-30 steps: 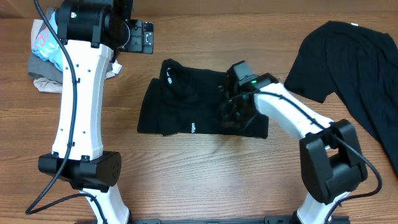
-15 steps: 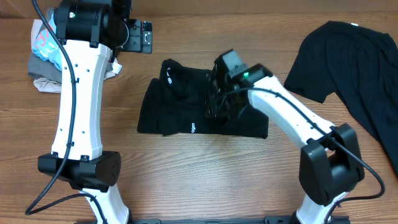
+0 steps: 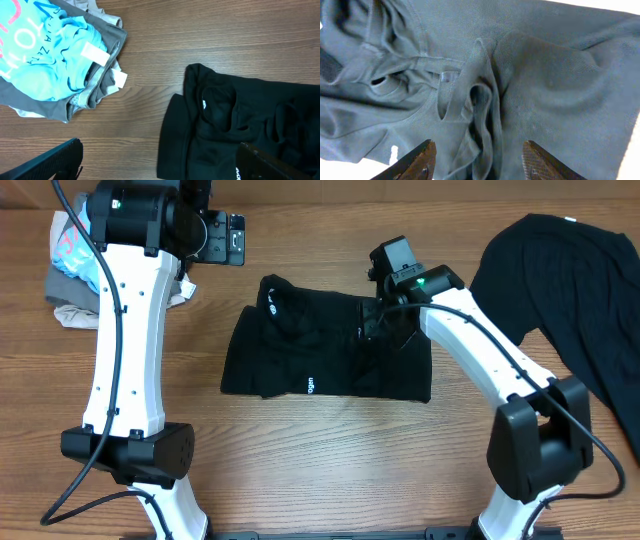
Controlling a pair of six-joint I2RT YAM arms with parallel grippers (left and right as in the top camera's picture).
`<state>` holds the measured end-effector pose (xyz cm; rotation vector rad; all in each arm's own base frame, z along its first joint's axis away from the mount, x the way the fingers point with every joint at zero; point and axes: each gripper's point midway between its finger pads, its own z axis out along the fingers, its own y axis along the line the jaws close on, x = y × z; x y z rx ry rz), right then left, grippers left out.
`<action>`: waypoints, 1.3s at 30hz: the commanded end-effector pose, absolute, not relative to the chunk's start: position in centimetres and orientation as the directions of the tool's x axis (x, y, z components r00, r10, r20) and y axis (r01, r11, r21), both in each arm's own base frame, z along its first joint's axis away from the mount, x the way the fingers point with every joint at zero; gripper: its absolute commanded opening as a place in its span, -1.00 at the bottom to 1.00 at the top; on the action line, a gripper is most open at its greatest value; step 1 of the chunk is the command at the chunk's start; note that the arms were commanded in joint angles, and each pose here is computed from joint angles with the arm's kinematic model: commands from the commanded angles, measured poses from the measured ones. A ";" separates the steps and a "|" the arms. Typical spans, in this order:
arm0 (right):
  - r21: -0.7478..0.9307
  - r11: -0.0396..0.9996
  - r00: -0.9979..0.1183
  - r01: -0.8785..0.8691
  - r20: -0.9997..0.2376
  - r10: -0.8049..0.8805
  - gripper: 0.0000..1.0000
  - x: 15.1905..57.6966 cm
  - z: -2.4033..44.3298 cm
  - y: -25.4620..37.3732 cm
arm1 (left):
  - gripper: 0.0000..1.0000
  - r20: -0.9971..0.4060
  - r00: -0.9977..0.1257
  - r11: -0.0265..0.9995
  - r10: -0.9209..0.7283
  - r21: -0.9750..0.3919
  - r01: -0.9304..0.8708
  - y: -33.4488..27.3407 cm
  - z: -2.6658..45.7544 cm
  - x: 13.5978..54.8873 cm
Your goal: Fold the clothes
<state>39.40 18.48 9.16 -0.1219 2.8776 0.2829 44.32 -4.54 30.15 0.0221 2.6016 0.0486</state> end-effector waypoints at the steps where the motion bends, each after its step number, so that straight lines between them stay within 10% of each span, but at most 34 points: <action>1: 0.187 0.977 -0.981 -0.101 -0.182 -0.066 0.18 39.0 5.9 18.9 | 1.00 -0.519 -0.854 0.998 0.040 0.059 0.011 -4.1 30.3 44.6; 11: 0.375 0.914 -0.983 -0.155 -0.154 -0.104 -0.69 38.5 4.4 24.5 | 1.00 -0.521 -0.853 0.998 0.040 0.059 0.011 -4.1 30.3 44.6; 22: 0.464 0.862 -0.972 -0.205 -0.201 -0.123 -0.68 39.2 7.2 27.0 | 1.00 -0.522 -0.852 0.998 0.040 0.059 0.011 -4.1 30.3 44.6; 39: 0.288 0.946 -0.971 0.146 -0.142 0.193 0.77 42.3 13.0 10.5 | 1.00 -0.368 -0.918 0.968 0.149 -0.133 0.211 -8.5 25.1 42.6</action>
